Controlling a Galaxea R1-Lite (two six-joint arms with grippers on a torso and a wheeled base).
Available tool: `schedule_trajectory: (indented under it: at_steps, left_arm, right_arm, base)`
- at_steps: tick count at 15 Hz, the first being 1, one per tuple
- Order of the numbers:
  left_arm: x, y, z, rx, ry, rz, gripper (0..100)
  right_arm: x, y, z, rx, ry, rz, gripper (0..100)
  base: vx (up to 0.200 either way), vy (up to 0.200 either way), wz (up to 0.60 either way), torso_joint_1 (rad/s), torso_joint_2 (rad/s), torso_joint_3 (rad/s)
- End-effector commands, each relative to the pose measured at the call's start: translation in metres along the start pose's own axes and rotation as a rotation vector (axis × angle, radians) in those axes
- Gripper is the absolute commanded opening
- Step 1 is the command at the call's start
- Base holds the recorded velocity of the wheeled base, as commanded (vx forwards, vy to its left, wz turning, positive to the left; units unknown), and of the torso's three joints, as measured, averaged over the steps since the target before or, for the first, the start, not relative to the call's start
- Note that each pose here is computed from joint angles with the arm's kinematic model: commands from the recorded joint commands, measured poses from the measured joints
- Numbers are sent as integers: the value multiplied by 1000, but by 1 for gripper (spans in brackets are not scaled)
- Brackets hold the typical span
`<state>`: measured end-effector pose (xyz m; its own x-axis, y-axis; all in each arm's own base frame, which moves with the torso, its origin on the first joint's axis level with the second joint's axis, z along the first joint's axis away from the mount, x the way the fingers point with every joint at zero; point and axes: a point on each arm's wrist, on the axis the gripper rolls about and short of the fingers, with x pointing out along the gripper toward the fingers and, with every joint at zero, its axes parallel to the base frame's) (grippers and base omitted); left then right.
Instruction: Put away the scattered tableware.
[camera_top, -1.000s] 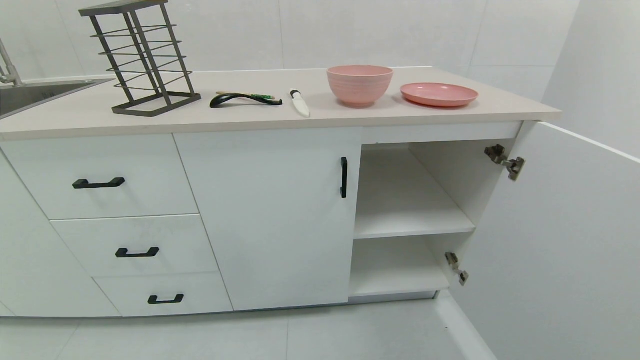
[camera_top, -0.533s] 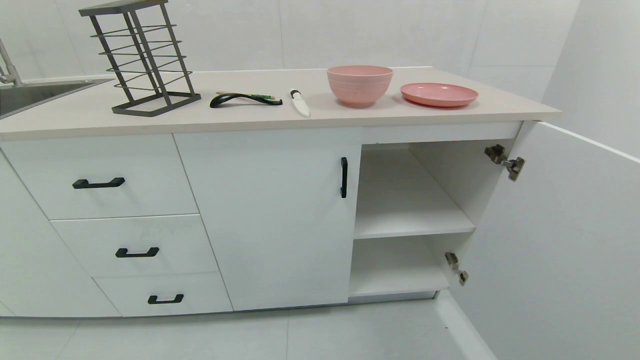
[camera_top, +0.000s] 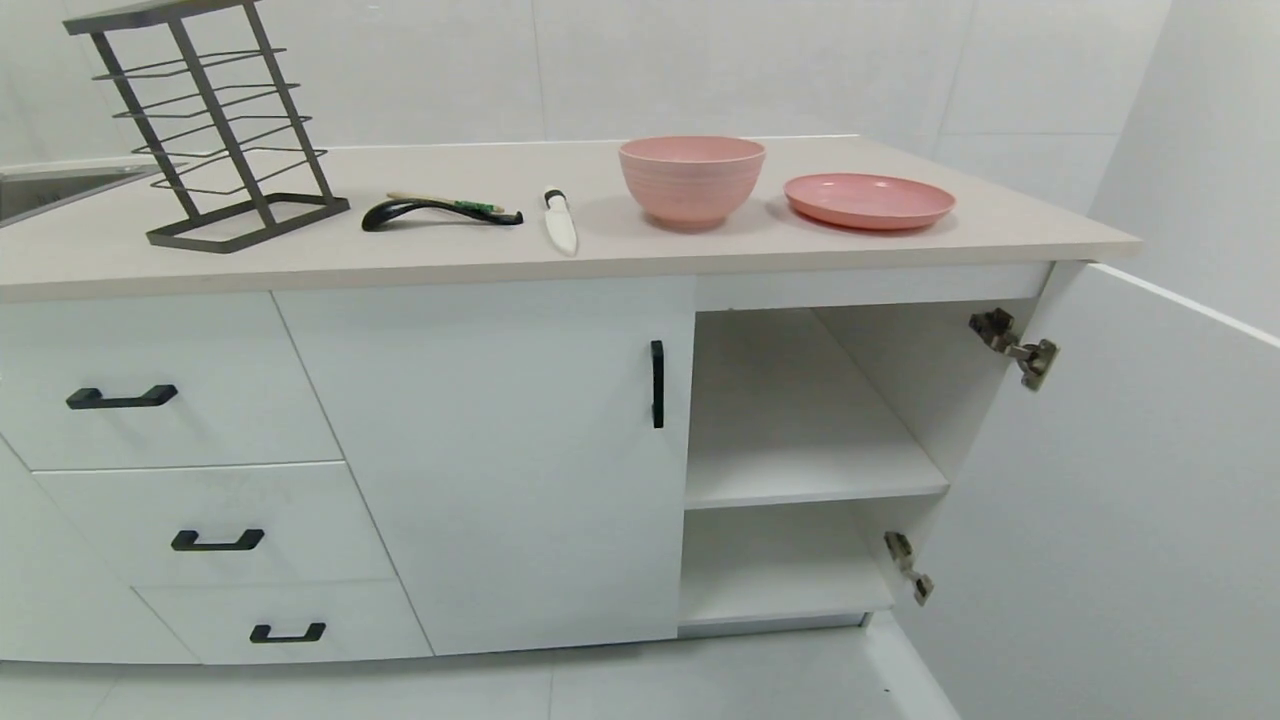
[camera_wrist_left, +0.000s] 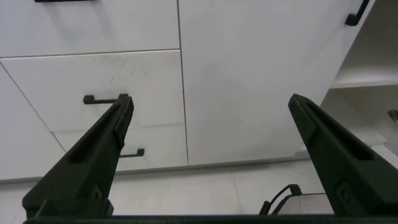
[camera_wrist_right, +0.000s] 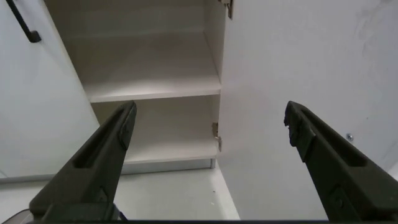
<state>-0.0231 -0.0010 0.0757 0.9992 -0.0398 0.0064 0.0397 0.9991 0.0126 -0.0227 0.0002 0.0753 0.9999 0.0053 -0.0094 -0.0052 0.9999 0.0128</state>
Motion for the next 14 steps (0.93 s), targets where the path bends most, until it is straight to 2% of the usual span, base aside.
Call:
schedule_trajectory:
  at_steps: [1,6,12,14]
  left_arm:
    - [0,0,0,0,3,-2,100]
    - [0,0,0,1,3,0,100]
    - [0,0,0,0,3,-2,100]
    - [0,0,0,0,3,-2,100]
  right_arm:
    - [0,0,0,1,-2,1,100]
    - [0,0,0,1,-2,1,100]
    - [0,0,0,3,-2,1,100]
    - [0,0,0,-1,-2,1,100]
  base:
    - [200,0,0,7,2,2]
    - [200,0,0,-1,0,6]
    - [0,0,0,0,0,0]
    - [0,0,-300,1,1,1]
